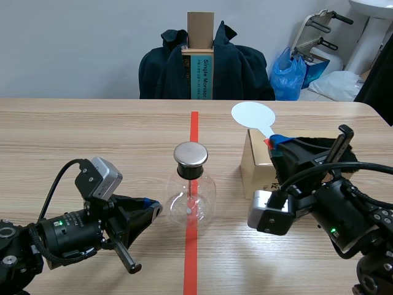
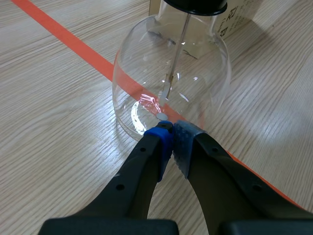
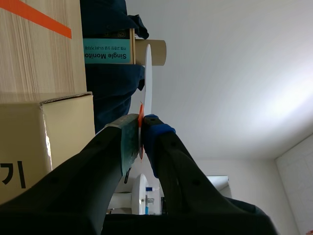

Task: Do the electroscope experiment.
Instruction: 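Move the plate toward and away from the electroscope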

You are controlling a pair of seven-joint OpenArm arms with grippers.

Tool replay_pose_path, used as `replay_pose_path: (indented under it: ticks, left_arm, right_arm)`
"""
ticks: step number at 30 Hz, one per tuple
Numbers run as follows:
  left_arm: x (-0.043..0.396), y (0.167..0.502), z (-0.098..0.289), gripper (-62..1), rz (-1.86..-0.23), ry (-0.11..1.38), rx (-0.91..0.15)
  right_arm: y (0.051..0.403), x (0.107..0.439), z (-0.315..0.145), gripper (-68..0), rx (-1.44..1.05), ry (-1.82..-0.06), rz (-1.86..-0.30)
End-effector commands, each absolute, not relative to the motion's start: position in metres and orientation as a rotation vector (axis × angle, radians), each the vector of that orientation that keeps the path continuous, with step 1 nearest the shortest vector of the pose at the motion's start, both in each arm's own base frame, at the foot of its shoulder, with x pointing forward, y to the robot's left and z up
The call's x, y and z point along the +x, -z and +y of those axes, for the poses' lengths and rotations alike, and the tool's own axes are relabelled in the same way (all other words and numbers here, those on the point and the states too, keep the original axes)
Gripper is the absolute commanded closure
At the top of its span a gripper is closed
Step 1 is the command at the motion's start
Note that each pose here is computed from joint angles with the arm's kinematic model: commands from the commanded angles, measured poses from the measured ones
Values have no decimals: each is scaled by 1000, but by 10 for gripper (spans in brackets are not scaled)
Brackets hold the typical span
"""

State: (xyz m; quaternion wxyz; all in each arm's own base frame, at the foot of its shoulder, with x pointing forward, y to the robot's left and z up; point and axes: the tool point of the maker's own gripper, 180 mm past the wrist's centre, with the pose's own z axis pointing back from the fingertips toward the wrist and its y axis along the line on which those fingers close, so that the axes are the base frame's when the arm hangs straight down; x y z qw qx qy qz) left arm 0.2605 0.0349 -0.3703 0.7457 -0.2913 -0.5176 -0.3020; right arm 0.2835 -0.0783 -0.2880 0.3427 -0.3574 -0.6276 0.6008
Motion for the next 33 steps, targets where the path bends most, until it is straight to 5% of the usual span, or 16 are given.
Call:
replay_pose_path:
  ticks: [1,33]
  left_arm:
    - [264,359,31,-27,-1171,659,-656]
    - [264,359,31,-27,-1172,659,-656]
  right_arm:
    - [275,285,-76,-7,-946,-1570,-1686]
    - [278,227,-19,-7,-618,-1892,-1981]
